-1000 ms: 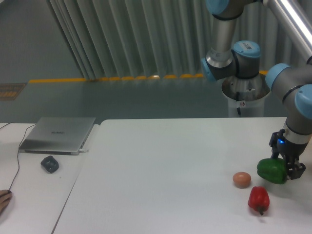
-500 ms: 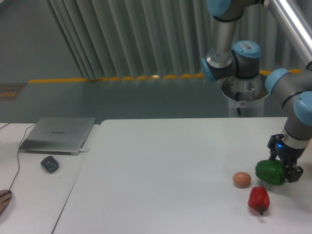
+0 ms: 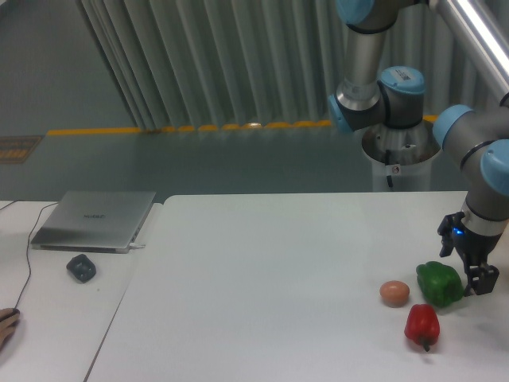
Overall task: Place the green pepper on the table
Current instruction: 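Lower the green pepper onto the table beside the red pepper, then open the gripper to release the green pepper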
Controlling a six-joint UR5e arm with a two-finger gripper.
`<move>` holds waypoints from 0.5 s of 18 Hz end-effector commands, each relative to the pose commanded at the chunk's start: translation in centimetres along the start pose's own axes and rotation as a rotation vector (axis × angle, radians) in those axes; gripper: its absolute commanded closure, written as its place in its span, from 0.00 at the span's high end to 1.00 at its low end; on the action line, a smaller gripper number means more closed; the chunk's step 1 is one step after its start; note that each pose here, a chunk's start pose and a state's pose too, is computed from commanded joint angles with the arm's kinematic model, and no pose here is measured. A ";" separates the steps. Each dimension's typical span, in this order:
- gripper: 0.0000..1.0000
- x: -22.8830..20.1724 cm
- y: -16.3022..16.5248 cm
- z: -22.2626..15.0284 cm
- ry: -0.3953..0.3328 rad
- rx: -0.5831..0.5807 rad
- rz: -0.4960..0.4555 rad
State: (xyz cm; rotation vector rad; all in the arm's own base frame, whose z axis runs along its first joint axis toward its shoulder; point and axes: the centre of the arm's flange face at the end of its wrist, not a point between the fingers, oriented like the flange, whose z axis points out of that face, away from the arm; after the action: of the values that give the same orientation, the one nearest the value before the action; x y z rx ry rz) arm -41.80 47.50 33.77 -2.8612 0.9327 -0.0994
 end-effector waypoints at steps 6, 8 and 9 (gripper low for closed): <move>1.00 -0.5 0.0 -3.4 -0.065 -0.072 0.017; 1.00 -0.9 0.0 -4.7 -0.089 -0.094 0.024; 1.00 -0.9 -0.1 -5.2 -0.098 -0.096 0.028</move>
State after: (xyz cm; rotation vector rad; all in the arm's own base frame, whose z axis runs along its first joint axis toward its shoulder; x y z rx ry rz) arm -43.04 47.58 38.93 -2.9079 0.9836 0.0902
